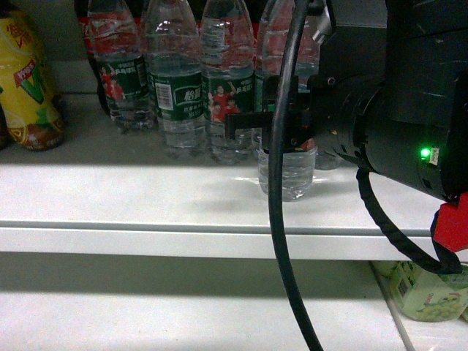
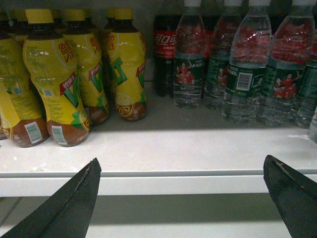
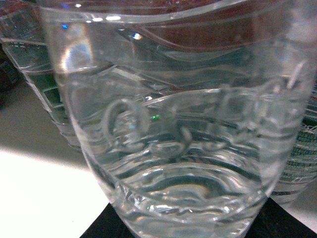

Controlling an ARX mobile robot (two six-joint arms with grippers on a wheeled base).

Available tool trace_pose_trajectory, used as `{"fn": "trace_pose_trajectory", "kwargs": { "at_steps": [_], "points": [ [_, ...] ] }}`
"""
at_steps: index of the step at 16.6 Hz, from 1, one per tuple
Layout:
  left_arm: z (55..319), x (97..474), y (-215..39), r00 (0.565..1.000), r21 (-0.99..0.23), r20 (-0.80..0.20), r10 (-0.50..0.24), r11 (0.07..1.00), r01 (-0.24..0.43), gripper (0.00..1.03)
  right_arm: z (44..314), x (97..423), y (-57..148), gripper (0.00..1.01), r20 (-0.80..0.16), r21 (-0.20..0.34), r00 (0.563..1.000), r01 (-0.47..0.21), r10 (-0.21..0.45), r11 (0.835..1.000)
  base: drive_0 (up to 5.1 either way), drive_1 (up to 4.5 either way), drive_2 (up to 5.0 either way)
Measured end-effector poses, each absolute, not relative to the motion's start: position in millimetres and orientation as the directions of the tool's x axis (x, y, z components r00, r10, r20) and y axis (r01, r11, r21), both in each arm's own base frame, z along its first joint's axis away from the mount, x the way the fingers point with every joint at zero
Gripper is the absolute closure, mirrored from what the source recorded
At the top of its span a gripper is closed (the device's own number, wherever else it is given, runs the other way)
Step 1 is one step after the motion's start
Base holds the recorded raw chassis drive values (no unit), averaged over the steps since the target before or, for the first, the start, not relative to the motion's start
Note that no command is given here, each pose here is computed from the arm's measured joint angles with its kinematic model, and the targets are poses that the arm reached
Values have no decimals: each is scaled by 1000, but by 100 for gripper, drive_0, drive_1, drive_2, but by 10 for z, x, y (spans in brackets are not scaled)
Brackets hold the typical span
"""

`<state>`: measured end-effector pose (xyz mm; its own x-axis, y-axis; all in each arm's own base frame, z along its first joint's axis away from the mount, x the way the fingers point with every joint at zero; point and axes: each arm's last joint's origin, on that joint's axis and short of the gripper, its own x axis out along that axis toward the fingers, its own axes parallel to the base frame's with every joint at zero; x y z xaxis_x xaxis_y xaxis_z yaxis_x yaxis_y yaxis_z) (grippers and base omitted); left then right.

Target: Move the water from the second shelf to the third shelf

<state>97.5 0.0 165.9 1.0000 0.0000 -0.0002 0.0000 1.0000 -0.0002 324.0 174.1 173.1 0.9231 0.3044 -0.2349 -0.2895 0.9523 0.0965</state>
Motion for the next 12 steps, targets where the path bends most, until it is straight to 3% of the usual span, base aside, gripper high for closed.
{"fn": "trace_pose_trajectory", "kwargs": {
  "at_steps": [6,12],
  "points": [
    [1659,975,0,1000,0,0,0,1000,0,5,1738,3225,1721,61,-232,94,921,-298,312,950,0,0,0],
    [1659,975,0,1000,0,0,0,1000,0,5,1717,2998,1575,61,-233,99,913,-319,334,942,0,0,0]
  ]
}}
